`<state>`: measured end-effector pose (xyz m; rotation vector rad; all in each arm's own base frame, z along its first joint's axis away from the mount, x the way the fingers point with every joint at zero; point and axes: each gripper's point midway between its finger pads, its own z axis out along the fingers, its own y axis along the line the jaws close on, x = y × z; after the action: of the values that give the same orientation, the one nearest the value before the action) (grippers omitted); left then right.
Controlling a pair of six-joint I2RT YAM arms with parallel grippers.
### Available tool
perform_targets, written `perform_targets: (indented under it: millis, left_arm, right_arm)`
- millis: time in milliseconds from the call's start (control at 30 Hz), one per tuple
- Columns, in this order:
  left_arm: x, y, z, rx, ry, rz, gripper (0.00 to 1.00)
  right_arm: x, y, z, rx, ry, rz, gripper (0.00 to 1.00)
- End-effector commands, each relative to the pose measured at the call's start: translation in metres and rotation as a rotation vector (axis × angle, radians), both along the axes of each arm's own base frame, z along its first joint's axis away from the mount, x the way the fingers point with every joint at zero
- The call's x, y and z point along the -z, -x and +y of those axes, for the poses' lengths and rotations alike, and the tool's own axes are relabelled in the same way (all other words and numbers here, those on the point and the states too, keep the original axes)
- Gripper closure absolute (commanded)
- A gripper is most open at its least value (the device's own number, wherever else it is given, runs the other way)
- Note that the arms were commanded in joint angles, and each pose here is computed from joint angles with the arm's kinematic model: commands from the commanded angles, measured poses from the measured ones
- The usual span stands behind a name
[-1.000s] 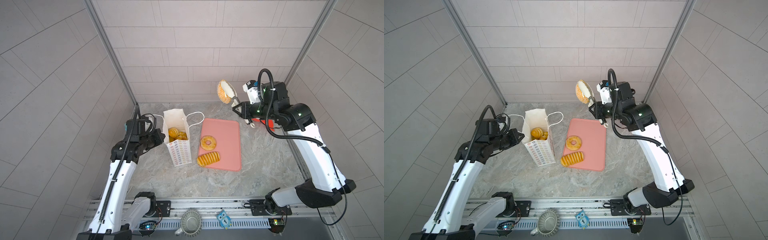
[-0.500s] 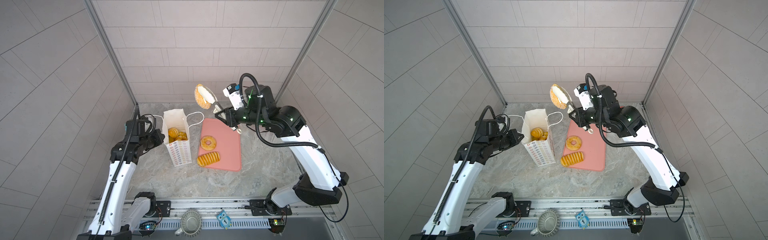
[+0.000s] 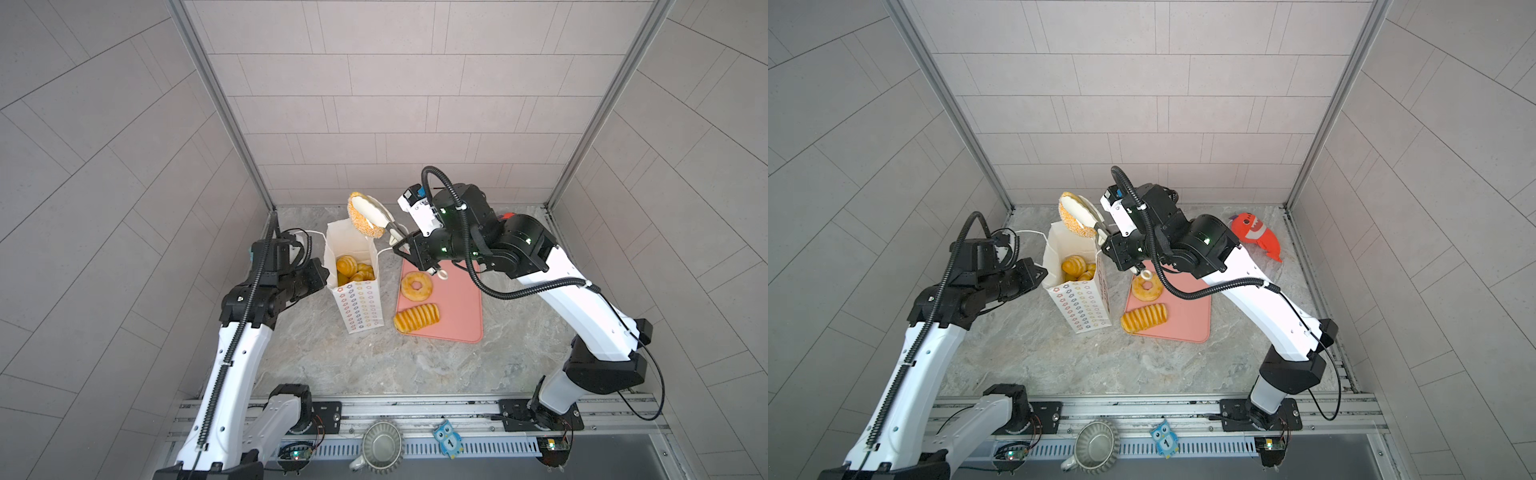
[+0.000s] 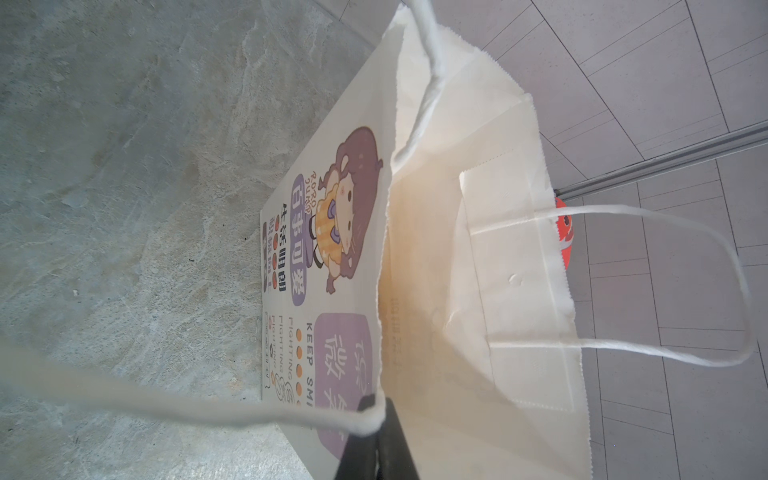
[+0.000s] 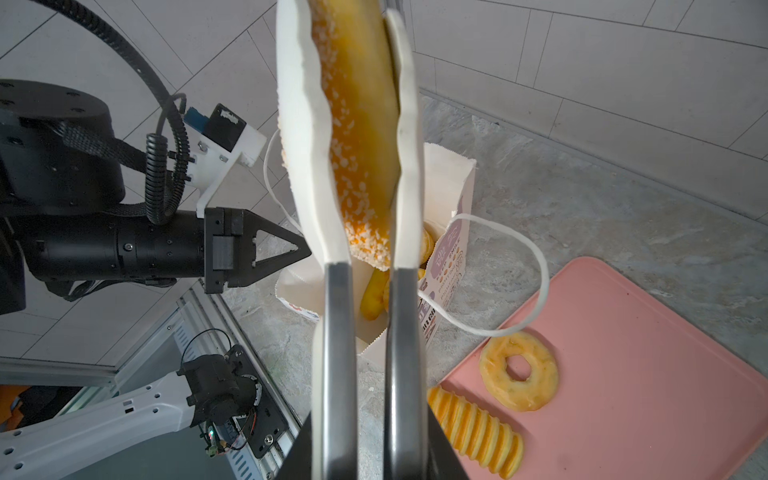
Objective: Place the fake bread into the paper bag
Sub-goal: 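Carry the sugared bun in the tong over the bag opening, then lower the sugared bun into the bag and open the tong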
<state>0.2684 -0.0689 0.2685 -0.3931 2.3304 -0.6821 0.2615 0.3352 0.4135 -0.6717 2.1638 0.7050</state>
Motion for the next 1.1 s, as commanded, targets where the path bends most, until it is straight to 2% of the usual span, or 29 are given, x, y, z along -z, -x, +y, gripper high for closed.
perform_targets:
  millis: [0, 567, 1067]
  left_arm:
    - [-0.015, 0.003, 0.001, -0.003, 0.006, -0.041, 0.95]
    - [-0.015, 0.003, 0.0, -0.002, 0.006, -0.043, 0.95]
    - [-0.014, 0.002, 0.0, 0.0, 0.004, -0.039, 0.95]
  right_arm:
    - [-0.017, -0.002, 0.002, 0.016, -0.027, -0.056, 0.71]
    - [0.042, -0.012, 0.036, 0.008, 0.122, 0.002, 0.71]
    - [0.083, -0.014, 0.044, 0.008, 0.25, 0.015, 0.67]
